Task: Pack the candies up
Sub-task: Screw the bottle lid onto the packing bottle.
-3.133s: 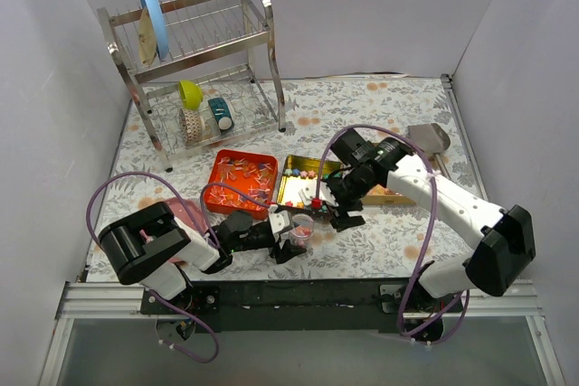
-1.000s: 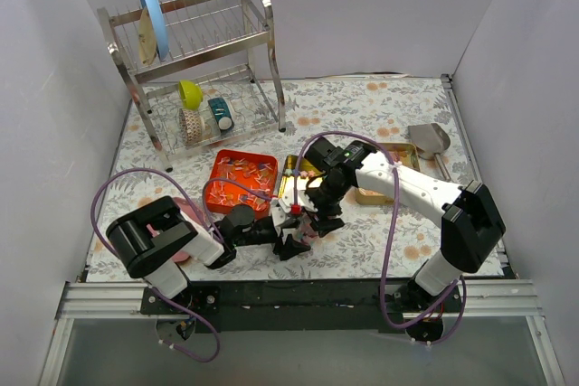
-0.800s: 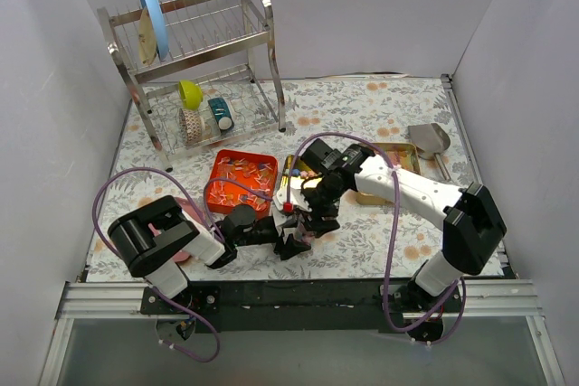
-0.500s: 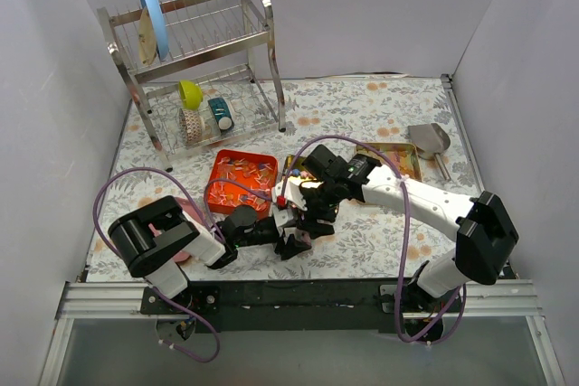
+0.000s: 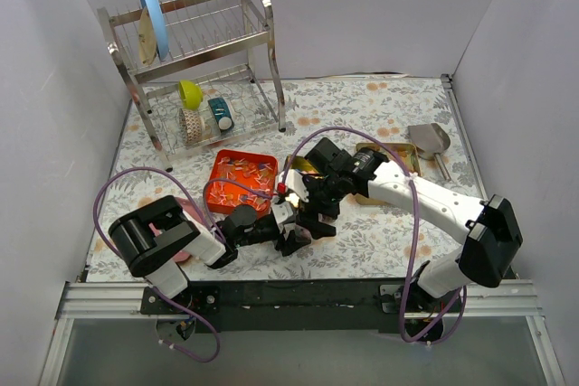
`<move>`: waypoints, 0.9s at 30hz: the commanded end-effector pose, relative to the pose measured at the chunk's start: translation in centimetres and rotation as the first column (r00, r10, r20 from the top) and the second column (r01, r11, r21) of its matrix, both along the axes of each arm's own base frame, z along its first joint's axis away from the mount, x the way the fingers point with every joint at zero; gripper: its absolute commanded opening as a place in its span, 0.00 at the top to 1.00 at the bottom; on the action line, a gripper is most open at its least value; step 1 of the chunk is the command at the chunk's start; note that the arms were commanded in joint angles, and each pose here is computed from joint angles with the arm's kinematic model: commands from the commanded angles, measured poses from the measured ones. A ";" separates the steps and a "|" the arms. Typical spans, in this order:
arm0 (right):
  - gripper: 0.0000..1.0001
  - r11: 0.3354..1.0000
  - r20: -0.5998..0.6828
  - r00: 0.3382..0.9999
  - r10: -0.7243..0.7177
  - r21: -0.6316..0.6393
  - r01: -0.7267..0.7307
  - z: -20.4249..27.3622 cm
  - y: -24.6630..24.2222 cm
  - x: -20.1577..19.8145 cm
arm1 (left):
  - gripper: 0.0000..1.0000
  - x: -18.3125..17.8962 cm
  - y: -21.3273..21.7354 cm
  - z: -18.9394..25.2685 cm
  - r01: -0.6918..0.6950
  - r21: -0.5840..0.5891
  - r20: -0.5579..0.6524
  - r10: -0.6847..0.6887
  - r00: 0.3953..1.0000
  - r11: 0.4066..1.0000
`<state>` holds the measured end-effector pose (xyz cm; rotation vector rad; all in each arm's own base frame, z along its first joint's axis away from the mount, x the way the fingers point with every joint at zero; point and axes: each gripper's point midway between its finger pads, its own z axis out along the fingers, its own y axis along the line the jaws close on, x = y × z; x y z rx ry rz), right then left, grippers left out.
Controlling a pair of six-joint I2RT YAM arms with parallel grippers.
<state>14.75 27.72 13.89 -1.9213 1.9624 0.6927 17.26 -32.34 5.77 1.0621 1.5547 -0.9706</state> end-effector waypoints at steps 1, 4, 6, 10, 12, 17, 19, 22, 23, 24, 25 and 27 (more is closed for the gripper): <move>0.02 0.999 -0.005 0.999 -0.041 -0.012 0.041 1.3 -1.7 -0.7 | 1.00 0.4 1.9 -3.4 -0.066 0.118 -0.067 0.075 0.995 0.991; 0.02 0.998 0.015 0.998 -0.055 -0.032 0.056 0.2 -2.3 -0.1 | 1.00 0.4 1.8 -3.3 -0.065 0.115 -0.065 0.073 0.995 0.991; 0.02 0.997 0.026 0.998 -0.063 -0.036 0.064 -0.4 -2.1 0.4 | 1.00 0.3 1.9 -3.3 -0.060 0.115 -0.063 0.067 0.996 0.992; 0.02 0.996 0.054 0.995 -0.082 -0.036 0.084 -0.6 -2.2 1.7 | 1.00 0.1 1.8 -3.3 -0.049 0.114 -0.065 0.057 0.996 0.992; 0.03 0.995 0.038 0.995 -0.087 -0.053 0.089 0.0 -2.9 1.8 | 1.00 0.0 1.9 -3.3 -0.046 0.115 -0.066 0.053 0.996 0.992; 0.11 0.991 -0.026 0.991 -0.135 -0.014 0.135 2.5 -4.3 3.1 | 1.00 0.0 1.8 -3.3 -0.037 0.113 -0.061 0.044 0.997 0.993; 0.20 0.988 -0.018 0.993 -0.114 0.105 0.115 5.2 -2.9 3.7 | 1.00 0.0 1.7 -3.2 -0.033 0.113 -0.055 0.039 0.998 0.993; 0.40 0.965 -0.023 0.999 -0.044 0.259 0.049 8.1 -0.5 3.1 | 1.00 0.0 1.7 -3.4 -0.032 0.118 -0.057 0.039 0.998 0.992; 0.48 0.958 -0.019 0.999 -0.032 0.285 0.036 8.4 0.3 3.2 | 1.00 0.0 1.7 -3.5 -0.035 0.121 -0.059 0.043 0.997 0.992; 0.51 0.960 -0.040 0.999 -0.018 0.280 0.029 8.0 0.8 3.0 | 1.00 0.1 1.6 -3.4 -0.034 0.118 -0.058 0.041 0.997 0.992; 0.52 0.959 -0.050 0.999 0.013 0.283 0.002 7.8 1.3 2.5 | 1.00 0.1 1.5 -3.4 -0.035 0.112 -0.054 0.041 0.998 0.993; 0.50 0.965 -0.070 0.997 0.036 0.264 -0.016 6.8 1.4 2.2 | 1.00 -0.1 1.3 -3.5 -0.030 0.113 -0.051 0.036 0.998 0.993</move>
